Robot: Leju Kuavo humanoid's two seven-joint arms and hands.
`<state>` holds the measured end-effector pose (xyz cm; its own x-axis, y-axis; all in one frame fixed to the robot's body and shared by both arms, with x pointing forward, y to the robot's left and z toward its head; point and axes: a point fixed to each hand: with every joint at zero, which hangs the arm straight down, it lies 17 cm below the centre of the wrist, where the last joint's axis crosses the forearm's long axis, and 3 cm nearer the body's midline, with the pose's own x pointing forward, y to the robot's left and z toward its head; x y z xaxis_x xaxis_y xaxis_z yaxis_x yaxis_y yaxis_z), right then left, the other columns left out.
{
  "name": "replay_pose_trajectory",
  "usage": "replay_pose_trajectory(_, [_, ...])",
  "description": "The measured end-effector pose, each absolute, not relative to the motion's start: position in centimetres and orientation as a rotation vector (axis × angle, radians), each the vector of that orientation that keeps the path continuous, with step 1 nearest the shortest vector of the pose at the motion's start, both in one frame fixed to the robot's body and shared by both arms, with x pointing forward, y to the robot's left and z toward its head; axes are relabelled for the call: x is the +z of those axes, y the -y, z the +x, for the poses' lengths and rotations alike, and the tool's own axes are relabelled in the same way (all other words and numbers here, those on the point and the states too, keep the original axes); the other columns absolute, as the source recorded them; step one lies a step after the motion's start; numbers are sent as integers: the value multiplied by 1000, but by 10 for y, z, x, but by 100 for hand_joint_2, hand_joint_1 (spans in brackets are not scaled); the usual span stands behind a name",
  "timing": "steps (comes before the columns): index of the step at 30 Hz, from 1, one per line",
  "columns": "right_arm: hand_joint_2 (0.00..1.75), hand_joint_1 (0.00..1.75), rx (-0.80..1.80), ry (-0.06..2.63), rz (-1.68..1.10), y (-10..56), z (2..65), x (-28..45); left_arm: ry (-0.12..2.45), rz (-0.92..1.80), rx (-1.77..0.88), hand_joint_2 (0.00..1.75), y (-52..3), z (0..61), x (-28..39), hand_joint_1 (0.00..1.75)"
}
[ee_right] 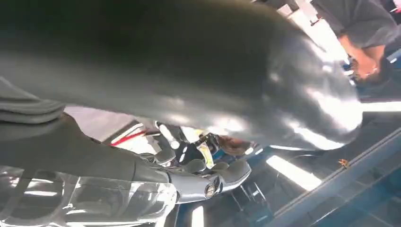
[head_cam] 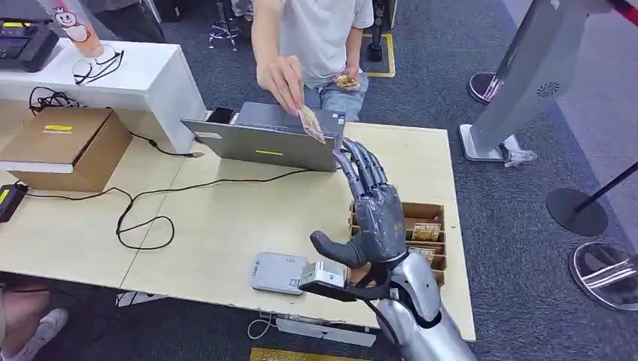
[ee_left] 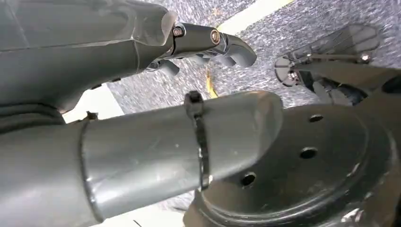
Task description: Pass the card to the sensor for recognition and then transmit it.
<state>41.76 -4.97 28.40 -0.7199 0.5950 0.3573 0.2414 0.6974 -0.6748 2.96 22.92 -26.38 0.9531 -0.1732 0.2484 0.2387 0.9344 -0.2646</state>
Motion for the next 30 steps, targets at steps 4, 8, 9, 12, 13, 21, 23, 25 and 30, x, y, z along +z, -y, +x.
replay_pose_trajectory(4, [0,0,886,2332,-807,45,421,286,218,-293,-245,0,-232,35,-264,0])
replay_pose_trajectory(8, [0,0,931,2305,-913,45,425,284,218,-282,-265,0,-235,39,-265,0])
replay_pose_trajectory(9, [0,0,940,2298,-929,45,426,283,218,-280,-269,0,-235,39,-265,0])
replay_pose_trajectory(12, [0,0,954,2286,-947,45,429,281,221,-275,-280,0,-236,41,-265,0])
replay_pose_trajectory(13, [0,0,962,2281,-956,45,430,280,220,-275,-281,0,-236,41,-265,0])
replay_pose_trajectory(21, [0,0,1007,2232,-997,42,449,273,220,-268,-294,0,-238,47,-265,0])
replay_pose_trajectory(23, [175,0,1012,2222,-997,41,454,272,222,-267,-295,0,-238,48,-265,0])
replay_pose_trajectory(25, [175,0,1017,2209,-998,39,459,271,224,-266,-295,0,-238,49,-265,0])
replay_pose_trajectory(30, [175,0,1020,2163,-992,38,475,268,225,-267,-292,0,-238,50,-265,0])
